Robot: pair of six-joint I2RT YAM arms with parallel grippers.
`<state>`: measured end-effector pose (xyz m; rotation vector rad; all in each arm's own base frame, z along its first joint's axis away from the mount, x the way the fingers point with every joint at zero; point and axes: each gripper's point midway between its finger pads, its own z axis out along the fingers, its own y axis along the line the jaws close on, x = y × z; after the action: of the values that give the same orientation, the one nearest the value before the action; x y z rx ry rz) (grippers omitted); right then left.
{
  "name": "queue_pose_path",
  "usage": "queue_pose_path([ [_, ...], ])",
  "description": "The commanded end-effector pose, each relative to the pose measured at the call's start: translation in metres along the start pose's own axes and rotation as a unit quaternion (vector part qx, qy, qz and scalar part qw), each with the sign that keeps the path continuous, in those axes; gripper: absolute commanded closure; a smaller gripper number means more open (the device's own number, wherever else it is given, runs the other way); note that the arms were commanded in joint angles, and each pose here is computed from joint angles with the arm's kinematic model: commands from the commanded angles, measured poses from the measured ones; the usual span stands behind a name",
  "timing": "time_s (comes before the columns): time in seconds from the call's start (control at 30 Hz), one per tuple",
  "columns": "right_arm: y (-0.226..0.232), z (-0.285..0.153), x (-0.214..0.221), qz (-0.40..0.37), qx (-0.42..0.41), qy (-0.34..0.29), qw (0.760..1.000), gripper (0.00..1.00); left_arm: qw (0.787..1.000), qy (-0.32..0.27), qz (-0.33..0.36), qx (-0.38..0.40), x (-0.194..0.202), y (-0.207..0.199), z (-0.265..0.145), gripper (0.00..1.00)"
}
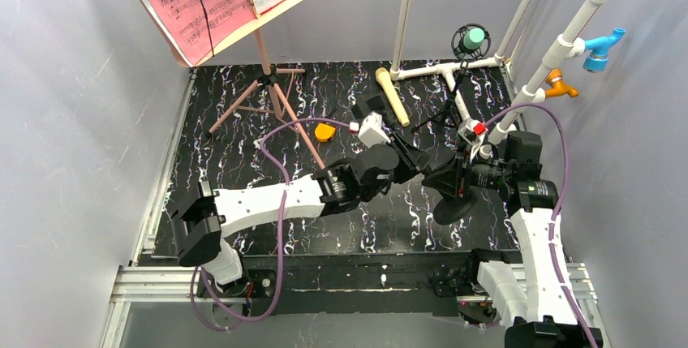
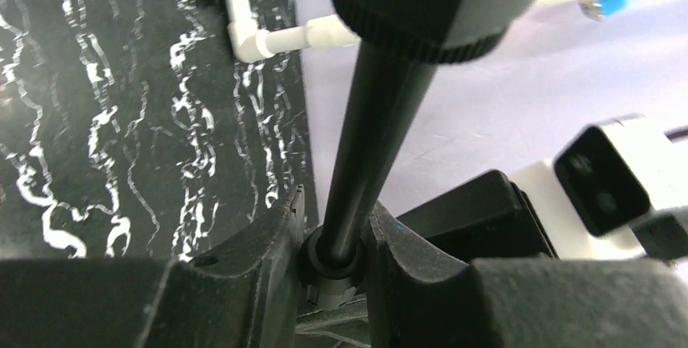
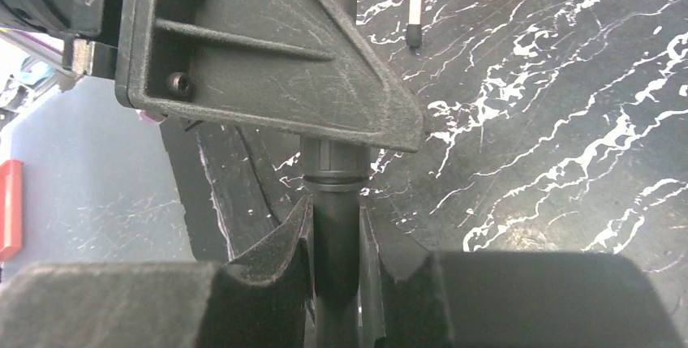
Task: Pack up the instrument practice props
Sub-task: Unscrew the microphone stand.
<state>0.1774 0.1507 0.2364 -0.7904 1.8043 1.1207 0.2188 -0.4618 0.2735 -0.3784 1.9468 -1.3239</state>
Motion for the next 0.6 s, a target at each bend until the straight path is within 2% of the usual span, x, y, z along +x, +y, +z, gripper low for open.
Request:
queue_pose_path([
  [0.0, -0.050, -0.016, -0.011, -0.063, 0.133, 0.014, 0.989, 0.99, 0.996, 0.019, -0.020, -0.088, -0.009, -0.009, -0.020, 1.00],
  [0.03, -0.046, -0.014, -0.010, -0.062, 0.122, 0.011, 0.991, 0.99, 0.996, 0.026, -0.008, -0.084, -0.008, -0.013, -0.020, 1.00],
  [0.07, -0.043, -0.012, -0.011, -0.062, 0.110, 0.007, 0.992, 0.99, 0.996, 0.030, -0.004, -0.081, -0.007, -0.013, -0.021, 0.90],
  [0.13, -0.034, -0.010, -0.011, -0.059, 0.085, -0.002, 0.995, 0.99, 0.997, 0.032, 0.015, -0.066, -0.006, -0.012, -0.024, 0.55],
  [0.17, -0.031, -0.009, -0.012, -0.059, 0.074, -0.006, 0.995, 0.99, 0.998, 0.031, 0.025, -0.056, -0.010, -0.014, -0.030, 0.41],
  [0.2, -0.027, -0.009, -0.012, -0.059, 0.064, -0.009, 0.996, 0.99, 0.997, 0.032, 0.036, -0.058, -0.009, -0.007, -0.032, 0.30],
  [0.27, -0.020, -0.008, -0.012, -0.061, 0.046, -0.017, 0.997, 0.99, 0.997, 0.032, 0.052, -0.050, -0.015, -0.004, -0.045, 0.15],
  [0.37, -0.010, -0.008, -0.014, -0.063, 0.016, -0.030, 0.997, 0.99, 0.996, 0.040, 0.077, -0.022, -0.015, 0.005, -0.061, 0.02],
  [0.5, 0.005, -0.008, -0.016, -0.066, -0.028, -0.045, 0.996, 0.99, 0.987, 0.069, 0.145, 0.005, -0.007, 0.029, -0.086, 0.02],
  [0.57, 0.015, -0.008, -0.015, -0.071, -0.057, -0.054, 0.994, 0.99, 0.977, 0.078, 0.183, 0.074, -0.002, 0.025, -0.099, 0.02],
])
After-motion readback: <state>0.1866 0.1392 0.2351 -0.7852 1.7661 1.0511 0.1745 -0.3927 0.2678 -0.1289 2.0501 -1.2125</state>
